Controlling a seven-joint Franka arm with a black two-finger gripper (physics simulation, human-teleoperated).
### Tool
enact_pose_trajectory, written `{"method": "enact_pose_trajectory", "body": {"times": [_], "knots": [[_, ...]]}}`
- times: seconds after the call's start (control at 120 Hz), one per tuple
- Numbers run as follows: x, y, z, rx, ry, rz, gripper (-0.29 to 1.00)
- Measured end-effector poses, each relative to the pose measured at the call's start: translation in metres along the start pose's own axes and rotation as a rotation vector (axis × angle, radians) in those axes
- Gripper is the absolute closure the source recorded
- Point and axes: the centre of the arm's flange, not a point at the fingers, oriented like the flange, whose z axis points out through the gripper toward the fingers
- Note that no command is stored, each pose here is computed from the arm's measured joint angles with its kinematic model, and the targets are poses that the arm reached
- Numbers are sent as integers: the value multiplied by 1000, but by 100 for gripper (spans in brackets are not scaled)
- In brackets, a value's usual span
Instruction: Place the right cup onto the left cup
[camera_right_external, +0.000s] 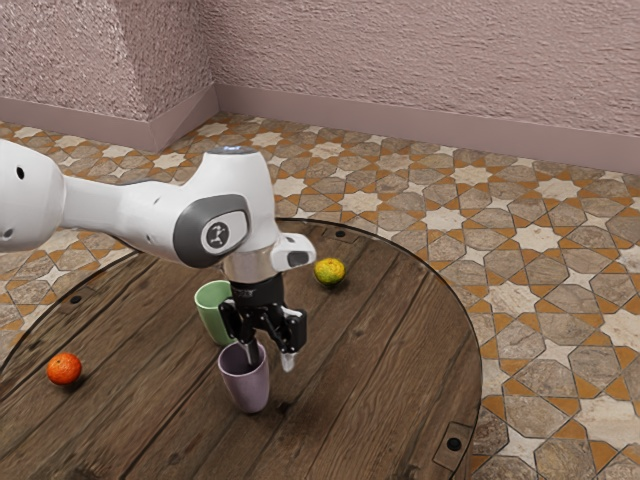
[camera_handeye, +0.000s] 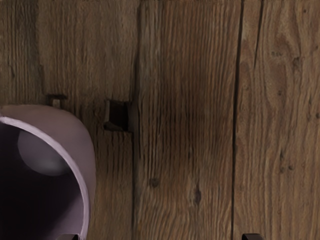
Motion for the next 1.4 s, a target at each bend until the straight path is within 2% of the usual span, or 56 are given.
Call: {"method": "enact_pose_trajectory", "body": {"times": [0.142,0.325,0.583,0.758,1.05,1.267,1.4], "knots": [[7,-17,3,-3,-2,-45,29],[23,-24,41,9,-50,-72,32],[28,-25,38,10,-29,-83,62],[29,-29,33,9,-17,-92,73],[25,-30,18,13,3,-96,77],[30,-31,-28,46,29,-90,78],[42,-39,-67,88,50,-94,79]]}}
